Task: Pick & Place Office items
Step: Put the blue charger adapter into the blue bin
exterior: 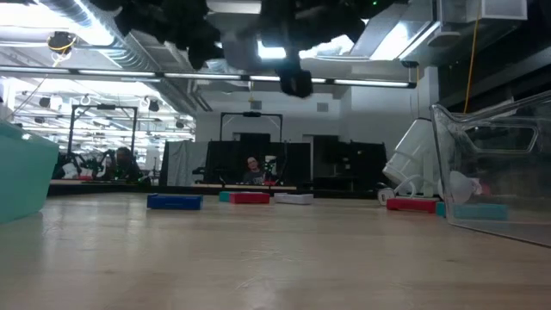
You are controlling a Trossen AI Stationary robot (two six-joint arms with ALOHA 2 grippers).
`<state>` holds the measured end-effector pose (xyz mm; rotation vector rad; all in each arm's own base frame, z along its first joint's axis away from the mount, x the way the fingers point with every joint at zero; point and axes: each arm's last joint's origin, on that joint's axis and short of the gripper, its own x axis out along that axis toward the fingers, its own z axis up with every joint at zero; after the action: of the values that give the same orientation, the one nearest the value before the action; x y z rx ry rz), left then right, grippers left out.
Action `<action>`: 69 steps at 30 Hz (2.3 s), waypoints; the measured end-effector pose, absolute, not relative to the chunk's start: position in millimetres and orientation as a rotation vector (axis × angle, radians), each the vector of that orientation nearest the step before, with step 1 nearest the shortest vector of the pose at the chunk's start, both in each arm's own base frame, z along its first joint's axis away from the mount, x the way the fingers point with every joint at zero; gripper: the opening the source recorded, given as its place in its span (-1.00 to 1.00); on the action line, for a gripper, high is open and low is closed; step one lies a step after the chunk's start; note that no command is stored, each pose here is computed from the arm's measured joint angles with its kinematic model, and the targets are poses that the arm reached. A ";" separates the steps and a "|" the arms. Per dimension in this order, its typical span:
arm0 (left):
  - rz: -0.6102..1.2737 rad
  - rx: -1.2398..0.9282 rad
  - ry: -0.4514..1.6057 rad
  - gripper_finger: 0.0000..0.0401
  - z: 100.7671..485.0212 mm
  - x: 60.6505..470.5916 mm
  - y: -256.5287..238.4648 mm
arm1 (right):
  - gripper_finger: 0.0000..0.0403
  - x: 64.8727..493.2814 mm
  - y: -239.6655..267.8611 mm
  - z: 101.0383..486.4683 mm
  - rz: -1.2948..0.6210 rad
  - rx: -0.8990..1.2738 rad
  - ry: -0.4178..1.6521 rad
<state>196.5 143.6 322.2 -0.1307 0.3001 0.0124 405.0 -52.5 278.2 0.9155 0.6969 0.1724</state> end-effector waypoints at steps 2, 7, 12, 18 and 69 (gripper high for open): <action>0.000 -0.115 0.280 0.06 330.4 193.7 138.6 | 0.04 405.6 -56.0 287.1 0.245 0.939 0.647; -0.043 -0.014 0.226 0.06 355.6 187.5 122.2 | 0.04 409.6 -59.9 302.0 0.394 1.014 0.560; -0.169 0.025 0.243 0.06 368.9 186.8 102.3 | 0.04 410.0 -59.9 306.6 0.470 1.037 0.553; -0.307 0.102 0.341 0.06 365.2 191.9 75.5 | 0.04 411.1 -59.8 313.9 0.530 1.069 0.524; -0.498 0.109 0.281 -0.35 349.2 246.9 61.9 | 0.04 412.0 -51.6 315.5 0.600 1.075 0.545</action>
<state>246.9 61.9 349.2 0.1085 0.2809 -0.4980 412.0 -51.6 315.5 1.0749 0.5449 0.6005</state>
